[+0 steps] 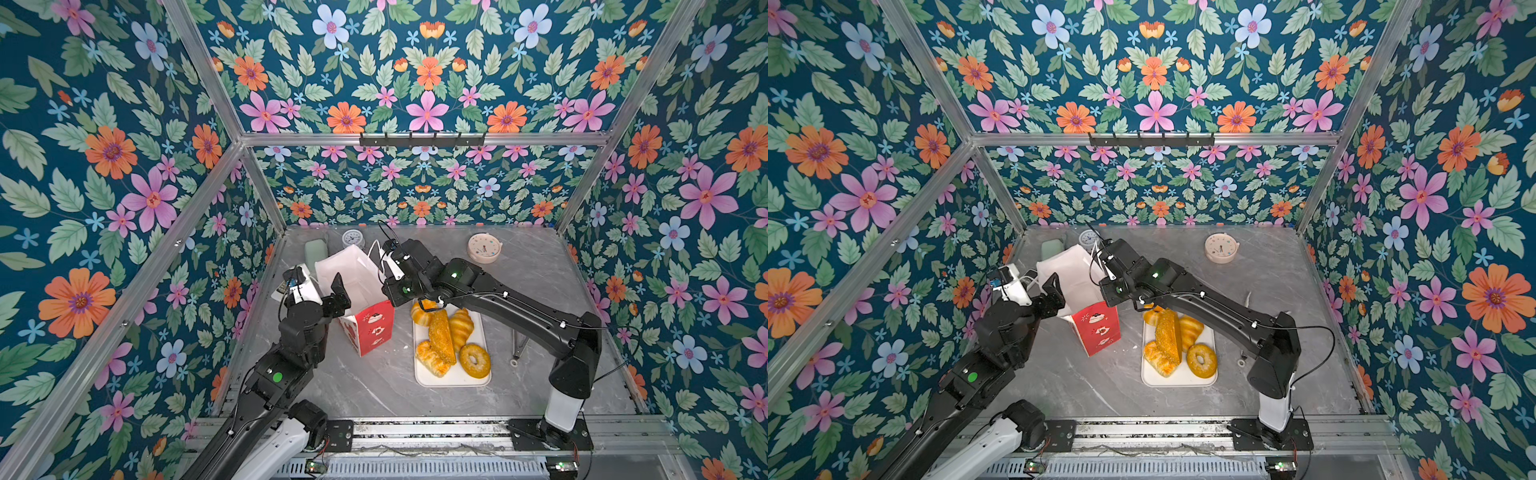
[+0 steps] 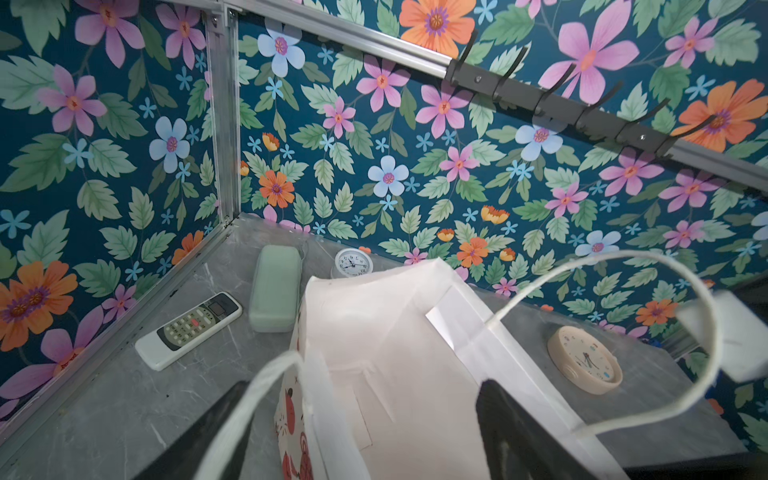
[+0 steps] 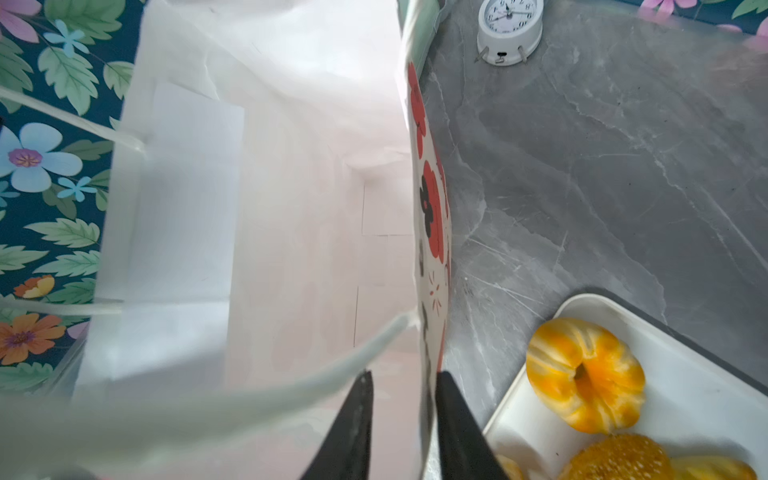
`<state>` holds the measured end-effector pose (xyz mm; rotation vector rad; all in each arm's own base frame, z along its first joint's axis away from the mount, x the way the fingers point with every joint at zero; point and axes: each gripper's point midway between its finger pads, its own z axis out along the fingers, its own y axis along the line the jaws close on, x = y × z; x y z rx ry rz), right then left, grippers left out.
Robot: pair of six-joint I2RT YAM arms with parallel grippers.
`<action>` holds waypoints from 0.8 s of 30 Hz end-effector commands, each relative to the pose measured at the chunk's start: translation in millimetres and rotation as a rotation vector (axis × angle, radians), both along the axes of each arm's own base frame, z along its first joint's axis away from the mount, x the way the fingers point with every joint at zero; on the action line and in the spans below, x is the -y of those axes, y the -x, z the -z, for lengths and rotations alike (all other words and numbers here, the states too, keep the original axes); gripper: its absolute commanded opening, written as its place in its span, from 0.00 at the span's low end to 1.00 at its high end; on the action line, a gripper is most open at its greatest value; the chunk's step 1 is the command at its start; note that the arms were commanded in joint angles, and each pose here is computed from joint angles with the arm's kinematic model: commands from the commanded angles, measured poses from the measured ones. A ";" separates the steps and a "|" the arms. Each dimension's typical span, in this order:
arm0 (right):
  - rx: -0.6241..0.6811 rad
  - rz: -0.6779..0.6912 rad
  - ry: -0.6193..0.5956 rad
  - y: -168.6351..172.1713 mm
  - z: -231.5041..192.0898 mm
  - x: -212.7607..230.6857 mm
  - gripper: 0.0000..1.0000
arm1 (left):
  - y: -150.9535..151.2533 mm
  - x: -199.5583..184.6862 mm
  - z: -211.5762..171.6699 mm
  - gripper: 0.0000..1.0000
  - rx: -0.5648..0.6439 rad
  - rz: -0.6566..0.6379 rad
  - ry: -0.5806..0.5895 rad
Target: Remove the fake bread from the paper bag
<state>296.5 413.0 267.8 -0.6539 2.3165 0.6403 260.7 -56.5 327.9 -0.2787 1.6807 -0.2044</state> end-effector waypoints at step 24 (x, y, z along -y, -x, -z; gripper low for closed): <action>0.554 0.227 -0.133 32.0 -72.8 154.6 0.45 | 69.9 -91.7 28.7 0.93 -0.014 -0.269 -0.234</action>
